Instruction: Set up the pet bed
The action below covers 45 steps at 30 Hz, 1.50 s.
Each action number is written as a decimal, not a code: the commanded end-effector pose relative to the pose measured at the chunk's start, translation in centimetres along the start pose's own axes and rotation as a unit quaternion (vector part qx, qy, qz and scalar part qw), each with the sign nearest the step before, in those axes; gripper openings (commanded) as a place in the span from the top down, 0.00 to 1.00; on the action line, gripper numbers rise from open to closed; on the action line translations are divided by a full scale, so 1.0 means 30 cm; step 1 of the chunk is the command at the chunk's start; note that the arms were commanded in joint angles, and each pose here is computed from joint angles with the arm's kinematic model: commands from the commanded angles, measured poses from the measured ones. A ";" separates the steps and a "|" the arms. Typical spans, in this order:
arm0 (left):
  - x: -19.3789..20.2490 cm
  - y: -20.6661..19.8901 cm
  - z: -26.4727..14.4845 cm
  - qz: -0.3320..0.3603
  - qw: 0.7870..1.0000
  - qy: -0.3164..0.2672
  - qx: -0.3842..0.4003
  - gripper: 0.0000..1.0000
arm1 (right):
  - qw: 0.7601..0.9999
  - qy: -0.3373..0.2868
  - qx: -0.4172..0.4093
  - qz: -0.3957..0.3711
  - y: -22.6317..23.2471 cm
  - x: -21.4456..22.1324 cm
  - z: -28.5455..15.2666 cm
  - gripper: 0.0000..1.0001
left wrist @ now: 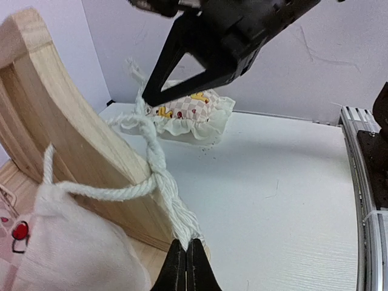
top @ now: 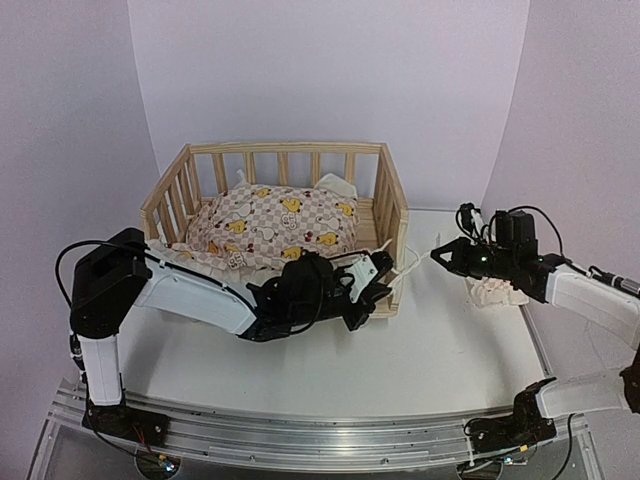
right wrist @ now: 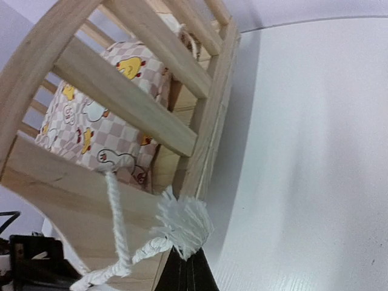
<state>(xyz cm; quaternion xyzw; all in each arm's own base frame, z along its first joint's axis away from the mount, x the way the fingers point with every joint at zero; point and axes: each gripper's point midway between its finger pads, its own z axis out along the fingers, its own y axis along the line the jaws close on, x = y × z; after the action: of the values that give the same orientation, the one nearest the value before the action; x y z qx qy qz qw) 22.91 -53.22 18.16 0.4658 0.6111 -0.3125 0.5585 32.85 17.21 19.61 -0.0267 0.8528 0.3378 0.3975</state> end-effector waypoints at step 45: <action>-0.022 -0.062 -0.300 0.107 0.982 0.071 0.139 0.95 | 0.996 0.024 0.024 0.078 -0.150 -0.123 0.292 1.00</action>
<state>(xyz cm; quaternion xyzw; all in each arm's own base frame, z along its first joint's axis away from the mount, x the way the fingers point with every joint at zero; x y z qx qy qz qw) 16.35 -43.00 14.87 0.6386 0.5877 -0.2776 0.4121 42.48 17.60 13.26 0.0559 0.8862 0.3280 0.3225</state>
